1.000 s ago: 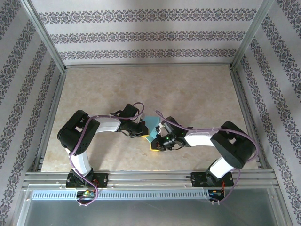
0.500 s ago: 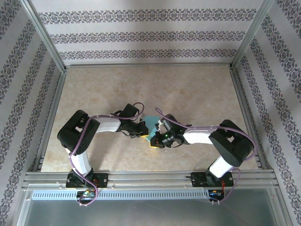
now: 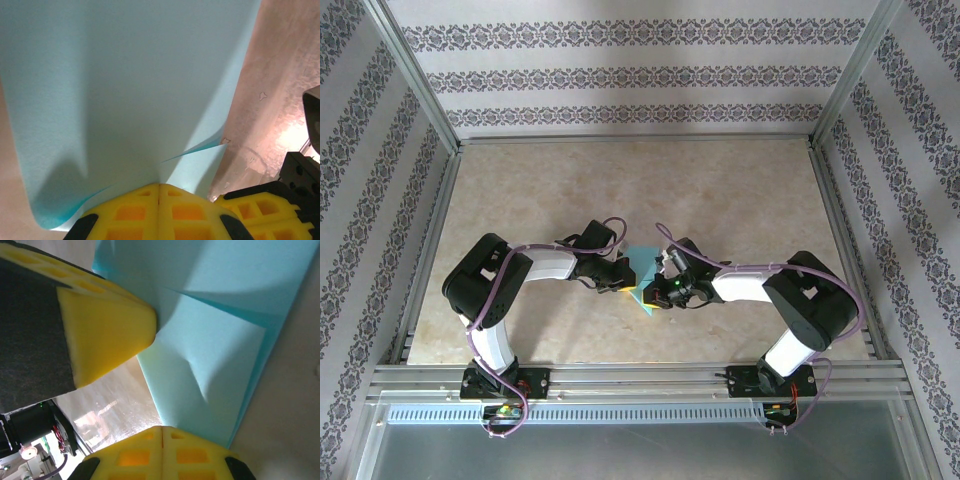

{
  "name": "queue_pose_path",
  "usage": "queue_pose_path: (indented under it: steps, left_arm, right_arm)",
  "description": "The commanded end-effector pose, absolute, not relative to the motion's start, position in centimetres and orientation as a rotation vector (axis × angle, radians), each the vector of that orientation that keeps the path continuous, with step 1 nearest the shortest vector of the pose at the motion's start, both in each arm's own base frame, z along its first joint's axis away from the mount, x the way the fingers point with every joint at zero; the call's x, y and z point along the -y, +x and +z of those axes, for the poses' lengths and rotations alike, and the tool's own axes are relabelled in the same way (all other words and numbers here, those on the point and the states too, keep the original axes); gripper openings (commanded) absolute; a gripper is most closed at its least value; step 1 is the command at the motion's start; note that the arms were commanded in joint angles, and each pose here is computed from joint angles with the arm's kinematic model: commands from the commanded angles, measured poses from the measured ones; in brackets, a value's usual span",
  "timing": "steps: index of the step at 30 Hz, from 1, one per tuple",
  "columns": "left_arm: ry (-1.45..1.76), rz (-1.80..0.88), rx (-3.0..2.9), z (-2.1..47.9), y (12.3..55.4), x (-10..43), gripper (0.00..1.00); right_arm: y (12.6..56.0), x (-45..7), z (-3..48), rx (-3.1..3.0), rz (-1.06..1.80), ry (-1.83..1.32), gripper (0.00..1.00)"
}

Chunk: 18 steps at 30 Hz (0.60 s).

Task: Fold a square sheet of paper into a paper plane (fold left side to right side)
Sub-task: Third fold the triangle at the center of the table.

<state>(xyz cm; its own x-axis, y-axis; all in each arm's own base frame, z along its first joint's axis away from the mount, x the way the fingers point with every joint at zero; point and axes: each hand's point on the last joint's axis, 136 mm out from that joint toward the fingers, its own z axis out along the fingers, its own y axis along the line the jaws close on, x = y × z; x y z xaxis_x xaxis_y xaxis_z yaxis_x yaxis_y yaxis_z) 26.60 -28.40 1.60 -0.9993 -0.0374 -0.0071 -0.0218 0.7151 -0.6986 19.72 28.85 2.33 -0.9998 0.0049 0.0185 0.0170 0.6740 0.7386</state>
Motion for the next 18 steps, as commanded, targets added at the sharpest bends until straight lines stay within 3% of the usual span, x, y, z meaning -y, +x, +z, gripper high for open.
queue_pose_path:
  steps: [1, 18]
  left_arm:
    - [-0.14, -0.949, -3.03, -2.5, 25.1, 26.0, 0.0]
    - [-0.137, -0.946, -3.032, -2.5, 25.2, 26.0, 0.0]
  right_arm:
    - [19.9, -28.8, 1.7, 2.862, -1.24, -0.011, 0.0]
    - [17.5, -27.3, 0.0, 2.864, -1.103, -0.006, 0.0]
